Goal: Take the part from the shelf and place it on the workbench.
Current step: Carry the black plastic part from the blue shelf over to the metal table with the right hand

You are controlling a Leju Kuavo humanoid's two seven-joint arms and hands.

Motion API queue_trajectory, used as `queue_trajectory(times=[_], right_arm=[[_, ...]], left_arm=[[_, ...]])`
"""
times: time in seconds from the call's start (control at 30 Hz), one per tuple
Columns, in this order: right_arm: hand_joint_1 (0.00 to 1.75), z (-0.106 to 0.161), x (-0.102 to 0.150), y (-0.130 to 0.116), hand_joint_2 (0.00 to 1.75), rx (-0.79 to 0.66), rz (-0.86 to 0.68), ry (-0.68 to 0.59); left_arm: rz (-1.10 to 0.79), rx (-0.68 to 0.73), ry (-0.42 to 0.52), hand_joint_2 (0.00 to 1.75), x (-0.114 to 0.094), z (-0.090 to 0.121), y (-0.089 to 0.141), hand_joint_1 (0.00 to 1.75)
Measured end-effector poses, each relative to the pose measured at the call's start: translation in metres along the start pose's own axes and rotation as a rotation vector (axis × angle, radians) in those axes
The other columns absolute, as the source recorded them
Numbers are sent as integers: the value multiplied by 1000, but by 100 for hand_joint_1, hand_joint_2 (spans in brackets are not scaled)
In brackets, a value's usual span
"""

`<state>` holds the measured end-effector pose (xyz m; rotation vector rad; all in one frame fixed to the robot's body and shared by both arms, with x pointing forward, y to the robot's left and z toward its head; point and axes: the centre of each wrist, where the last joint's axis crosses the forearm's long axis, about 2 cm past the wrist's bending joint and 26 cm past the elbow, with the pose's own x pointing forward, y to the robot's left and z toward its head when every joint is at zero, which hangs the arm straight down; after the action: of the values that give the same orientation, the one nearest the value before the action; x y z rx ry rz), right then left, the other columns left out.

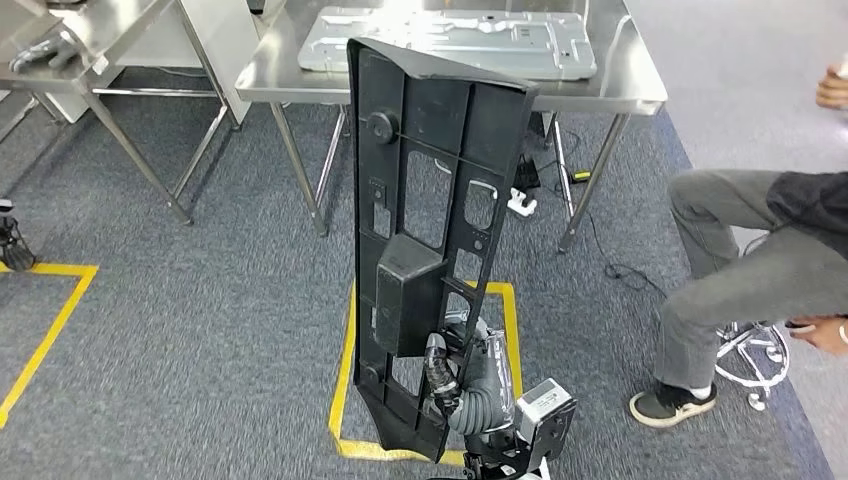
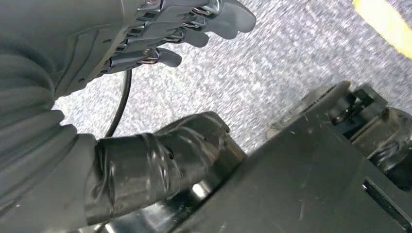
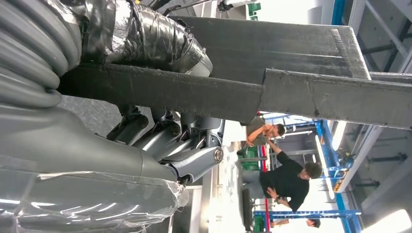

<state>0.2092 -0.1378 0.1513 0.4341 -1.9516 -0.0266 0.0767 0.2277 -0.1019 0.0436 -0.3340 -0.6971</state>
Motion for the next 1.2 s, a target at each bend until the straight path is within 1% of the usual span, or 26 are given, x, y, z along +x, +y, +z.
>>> queue_trajectory(times=[0.5, 0.8, 1.2], right_arm=[[175, 6, -2, -5, 175, -16, 10, 23], [175, 5, 1, -5, 175, -16, 3, 18], [175, 5, 1, -5, 175, -15, -2, 19]], left_arm=[[-13, 2, 0, 175, -1, 0, -3, 0], [-14, 8, -17, 175, 7, -1, 0, 0], [-11, 1, -8, 175, 3, 0, -4, 0]])
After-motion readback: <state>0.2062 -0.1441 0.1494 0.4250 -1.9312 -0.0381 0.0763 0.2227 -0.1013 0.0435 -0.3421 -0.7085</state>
